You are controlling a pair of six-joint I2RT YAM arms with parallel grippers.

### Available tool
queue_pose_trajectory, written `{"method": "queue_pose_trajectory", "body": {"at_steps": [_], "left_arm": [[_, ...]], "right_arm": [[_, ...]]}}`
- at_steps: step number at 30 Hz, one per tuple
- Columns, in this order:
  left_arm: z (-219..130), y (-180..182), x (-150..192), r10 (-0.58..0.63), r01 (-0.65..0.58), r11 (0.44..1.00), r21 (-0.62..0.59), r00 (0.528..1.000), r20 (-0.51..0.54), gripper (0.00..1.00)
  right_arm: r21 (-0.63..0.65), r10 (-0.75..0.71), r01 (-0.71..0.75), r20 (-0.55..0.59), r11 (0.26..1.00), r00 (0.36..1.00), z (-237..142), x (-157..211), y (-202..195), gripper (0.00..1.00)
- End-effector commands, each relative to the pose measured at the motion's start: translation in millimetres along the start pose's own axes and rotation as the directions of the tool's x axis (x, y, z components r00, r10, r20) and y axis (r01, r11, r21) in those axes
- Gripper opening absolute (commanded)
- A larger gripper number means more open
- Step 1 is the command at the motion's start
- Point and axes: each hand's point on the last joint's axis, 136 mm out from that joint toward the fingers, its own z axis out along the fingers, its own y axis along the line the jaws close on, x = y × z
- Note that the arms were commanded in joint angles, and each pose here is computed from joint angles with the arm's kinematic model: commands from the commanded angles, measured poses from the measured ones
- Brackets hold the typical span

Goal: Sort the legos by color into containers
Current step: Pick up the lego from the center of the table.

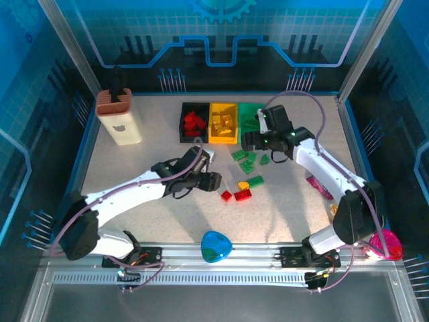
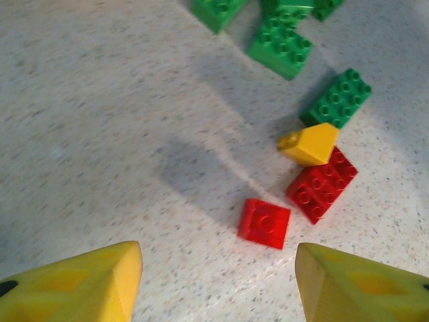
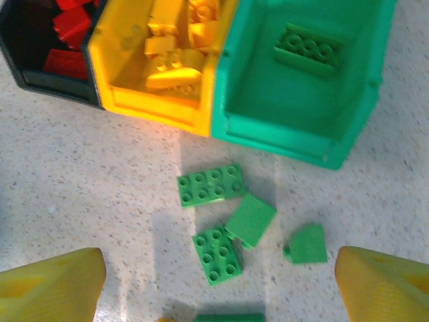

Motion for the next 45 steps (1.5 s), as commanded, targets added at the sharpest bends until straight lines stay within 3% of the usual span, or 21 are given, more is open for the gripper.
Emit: {"method": "queue_pose_trajectory", "body": {"at_steps": [1,7,16,34,39,45], "left_arm": [[14,-31,-3,0.127,-0.12,0.989,0.091,0.989,-0.078,0.63],[52,-54,3,0.237,-0.225,0.971,0.084,0.952,-0.193,0.66],[93,-60,3,0.254,-0.247,0.967,0.062,0.935,-0.249,0.65],[126,-65,9,0.247,-0.239,0.969,0.062,0.923,-0.295,0.57],[130,-65,10,0.243,-0.236,0.97,0.061,0.922,-0.301,0.5],[131,-63,12,0.246,-0.24,0.969,0.059,0.919,-0.307,0.3]], "right_arm": [[-0.045,0.068,-0.065,0.07,0.997,0.995,-13,-3,-5,0.9],[-0.04,0.104,-0.101,0.085,0.994,0.991,-28,17,-21,0.9],[-0.045,0.145,-0.142,0.082,0.989,0.986,-33,41,-33,0.9],[-0.042,0.174,-0.172,0.051,0.984,0.983,-24,69,-42,0.89],[-0.037,0.179,-0.178,0.058,0.983,0.982,-26,70,-45,0.88],[-0.036,0.184,-0.183,0.057,0.983,0.981,-26,71,-47,0.88]]}}
